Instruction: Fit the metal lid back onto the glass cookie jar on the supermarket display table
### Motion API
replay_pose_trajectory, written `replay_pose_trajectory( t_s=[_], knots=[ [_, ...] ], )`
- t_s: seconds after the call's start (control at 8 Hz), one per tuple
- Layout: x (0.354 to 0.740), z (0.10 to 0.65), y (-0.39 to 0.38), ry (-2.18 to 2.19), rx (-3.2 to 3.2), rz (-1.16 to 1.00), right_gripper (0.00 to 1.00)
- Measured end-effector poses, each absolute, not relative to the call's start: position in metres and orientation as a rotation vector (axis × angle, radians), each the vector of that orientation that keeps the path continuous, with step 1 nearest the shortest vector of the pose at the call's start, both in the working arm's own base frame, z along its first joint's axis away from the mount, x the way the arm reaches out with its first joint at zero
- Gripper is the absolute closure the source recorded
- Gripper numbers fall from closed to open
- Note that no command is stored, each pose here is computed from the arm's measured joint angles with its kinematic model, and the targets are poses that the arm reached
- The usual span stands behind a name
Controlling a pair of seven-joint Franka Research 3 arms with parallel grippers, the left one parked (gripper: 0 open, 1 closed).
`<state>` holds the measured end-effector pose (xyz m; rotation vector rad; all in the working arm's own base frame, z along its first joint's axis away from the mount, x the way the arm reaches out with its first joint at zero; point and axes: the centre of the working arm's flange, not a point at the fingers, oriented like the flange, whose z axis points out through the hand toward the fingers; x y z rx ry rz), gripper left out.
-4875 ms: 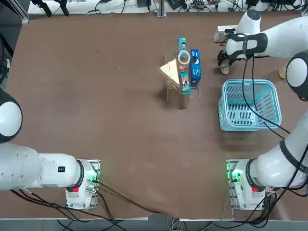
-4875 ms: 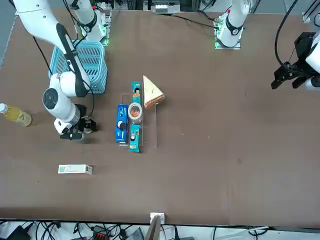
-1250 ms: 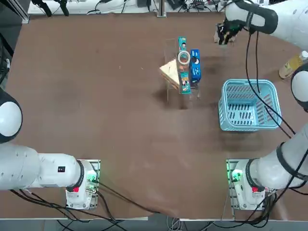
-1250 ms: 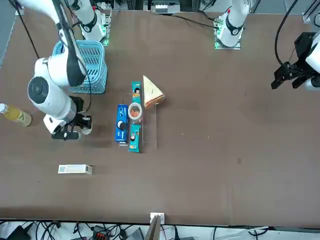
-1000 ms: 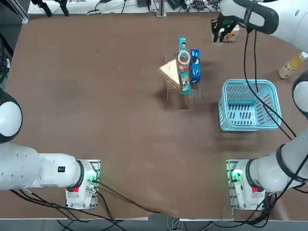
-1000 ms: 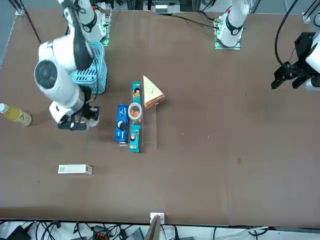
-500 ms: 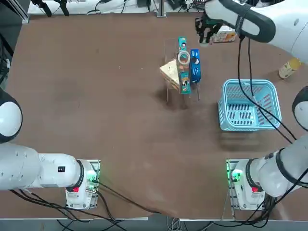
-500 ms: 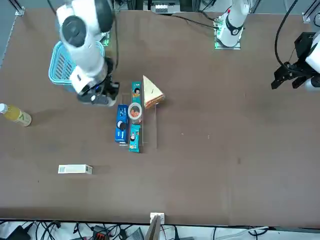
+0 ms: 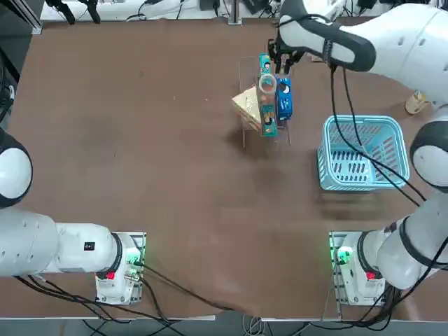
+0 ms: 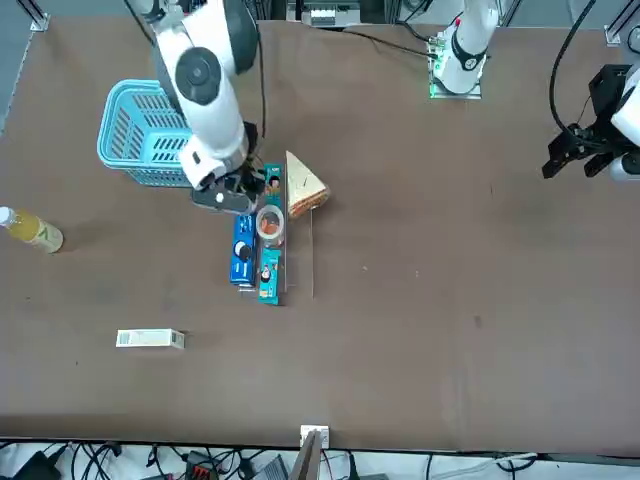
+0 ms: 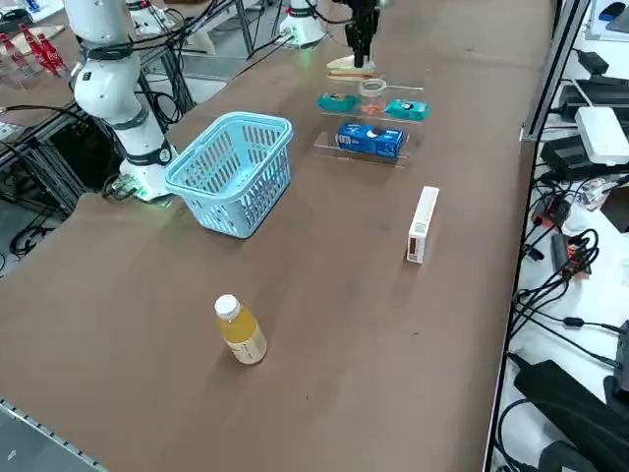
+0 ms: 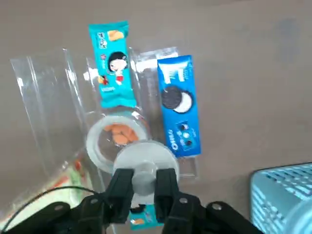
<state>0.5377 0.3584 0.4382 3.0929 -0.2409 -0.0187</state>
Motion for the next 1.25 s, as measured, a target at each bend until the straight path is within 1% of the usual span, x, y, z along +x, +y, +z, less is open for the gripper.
replay_pose_trajectory(
  t_s=[0.62,1.25],
  knots=[
    [0.543,0.397,0.404,-0.299,3.077,-0.055,0.73],
    [0.545,0.393,0.406,-0.313,3.073,-0.055,0.73]
  ],
)
